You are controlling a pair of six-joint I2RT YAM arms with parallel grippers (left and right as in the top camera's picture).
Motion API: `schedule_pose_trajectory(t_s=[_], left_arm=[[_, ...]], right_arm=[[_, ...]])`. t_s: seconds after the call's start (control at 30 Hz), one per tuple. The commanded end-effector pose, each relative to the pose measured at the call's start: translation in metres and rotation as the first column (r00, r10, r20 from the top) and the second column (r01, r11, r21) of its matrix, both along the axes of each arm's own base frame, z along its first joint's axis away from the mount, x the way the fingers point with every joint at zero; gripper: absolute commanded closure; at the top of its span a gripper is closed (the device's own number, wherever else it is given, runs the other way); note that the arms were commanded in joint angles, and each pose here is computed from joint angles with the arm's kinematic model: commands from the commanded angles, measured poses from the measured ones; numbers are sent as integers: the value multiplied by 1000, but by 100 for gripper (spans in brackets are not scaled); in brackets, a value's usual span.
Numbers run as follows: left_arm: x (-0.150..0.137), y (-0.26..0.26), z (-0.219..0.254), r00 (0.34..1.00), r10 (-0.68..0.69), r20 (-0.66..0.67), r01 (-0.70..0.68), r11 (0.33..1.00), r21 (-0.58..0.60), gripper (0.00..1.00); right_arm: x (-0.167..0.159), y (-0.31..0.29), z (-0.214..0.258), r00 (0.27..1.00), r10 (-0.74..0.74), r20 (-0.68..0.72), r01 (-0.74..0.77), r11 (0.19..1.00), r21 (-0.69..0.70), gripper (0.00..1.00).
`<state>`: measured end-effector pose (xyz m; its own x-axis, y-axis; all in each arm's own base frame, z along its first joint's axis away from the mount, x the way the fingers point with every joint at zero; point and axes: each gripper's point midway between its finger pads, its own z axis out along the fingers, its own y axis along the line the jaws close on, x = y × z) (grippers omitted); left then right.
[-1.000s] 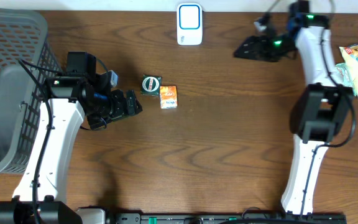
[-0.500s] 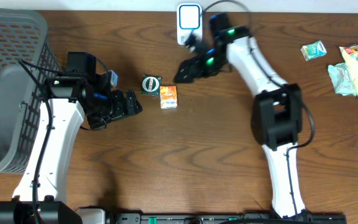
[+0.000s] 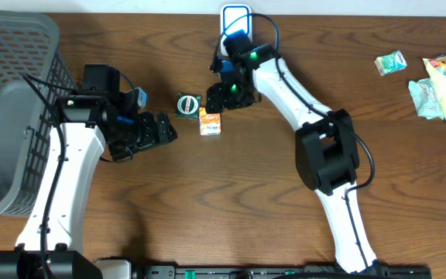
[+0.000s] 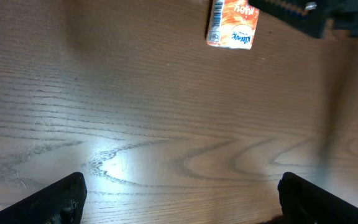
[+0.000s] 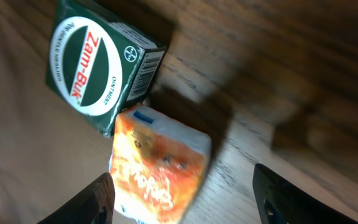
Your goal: Scan the item barcode
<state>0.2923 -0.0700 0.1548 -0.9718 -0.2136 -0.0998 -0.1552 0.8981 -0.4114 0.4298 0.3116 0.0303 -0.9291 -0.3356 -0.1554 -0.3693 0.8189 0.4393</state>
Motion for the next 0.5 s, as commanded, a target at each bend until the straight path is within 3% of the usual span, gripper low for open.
schedule_pose_trajectory(t_s=[0.0,0.17,0.27,0.33,0.47], left_arm=[[-1,-2,-2,1000,-15,-7,15,1000,-3,2],[-1,-2,-2,1000,-15,-7,15,1000,-3,2],[-1,-2,-2,1000,-15,-7,15,1000,-3,2],[-1,-2,-2,1000,-15,-7,15,1000,-3,2],[-1,-2,-2,1000,-15,-7,15,1000,-3,2]], right_arm=[[-12,10,3,998,-61,-24,61,998,-17,35],[-24,14,-17,995,-76,-57,75,997,-30,43],[-31,13,-29,994,-75,-74,72,997,-41,70],[-35,10,-32,993,-76,-88,72,996,-52,95],[-35,5,-30,991,-85,-99,80,995,-59,99]])
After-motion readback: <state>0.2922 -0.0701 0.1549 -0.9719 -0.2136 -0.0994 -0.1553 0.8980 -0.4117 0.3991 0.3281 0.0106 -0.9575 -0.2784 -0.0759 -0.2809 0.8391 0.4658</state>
